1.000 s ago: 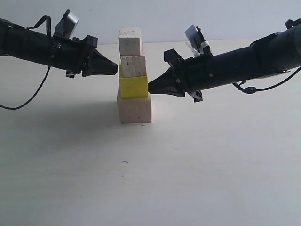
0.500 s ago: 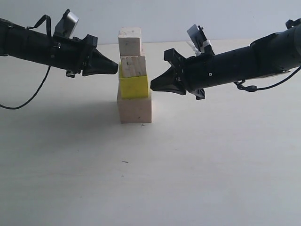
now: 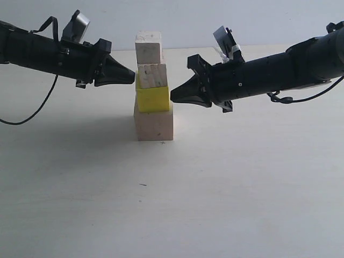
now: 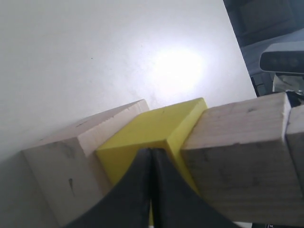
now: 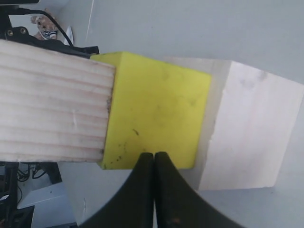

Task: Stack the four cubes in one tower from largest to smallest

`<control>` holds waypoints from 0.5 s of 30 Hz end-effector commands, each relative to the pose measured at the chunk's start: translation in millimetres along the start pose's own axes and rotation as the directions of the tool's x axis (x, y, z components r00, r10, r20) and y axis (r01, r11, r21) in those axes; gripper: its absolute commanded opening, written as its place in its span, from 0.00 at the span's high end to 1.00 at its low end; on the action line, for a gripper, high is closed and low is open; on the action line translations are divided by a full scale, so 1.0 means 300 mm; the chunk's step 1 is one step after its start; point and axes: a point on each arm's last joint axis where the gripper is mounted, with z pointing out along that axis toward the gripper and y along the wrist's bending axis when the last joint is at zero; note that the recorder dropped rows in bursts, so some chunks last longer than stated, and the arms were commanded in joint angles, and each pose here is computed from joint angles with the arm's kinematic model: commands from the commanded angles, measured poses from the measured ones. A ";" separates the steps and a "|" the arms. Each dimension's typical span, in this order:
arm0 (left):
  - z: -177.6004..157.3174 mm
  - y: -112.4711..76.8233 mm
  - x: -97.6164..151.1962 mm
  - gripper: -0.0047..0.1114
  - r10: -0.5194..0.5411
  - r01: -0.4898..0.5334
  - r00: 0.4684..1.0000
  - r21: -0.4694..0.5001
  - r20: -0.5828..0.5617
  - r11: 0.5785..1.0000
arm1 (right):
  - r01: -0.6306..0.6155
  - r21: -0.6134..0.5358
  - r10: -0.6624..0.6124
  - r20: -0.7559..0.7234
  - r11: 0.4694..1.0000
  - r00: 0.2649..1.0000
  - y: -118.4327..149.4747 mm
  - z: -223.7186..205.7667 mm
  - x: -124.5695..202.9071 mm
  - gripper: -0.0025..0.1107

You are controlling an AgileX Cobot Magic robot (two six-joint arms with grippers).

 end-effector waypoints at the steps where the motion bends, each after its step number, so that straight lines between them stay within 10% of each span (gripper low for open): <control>1: 0.004 -0.012 -0.007 0.96 0.011 -0.011 1.000 0.017 0.006 1.000 | 0.032 -0.020 -0.032 0.001 0.999 0.999 0.013 0.001 -0.006 0.98; 15: 0.004 -0.012 -0.007 0.96 0.011 -0.011 1.000 0.017 0.006 1.000 | 0.056 -0.037 -0.056 -0.007 0.998 0.998 0.018 0.001 -0.003 0.98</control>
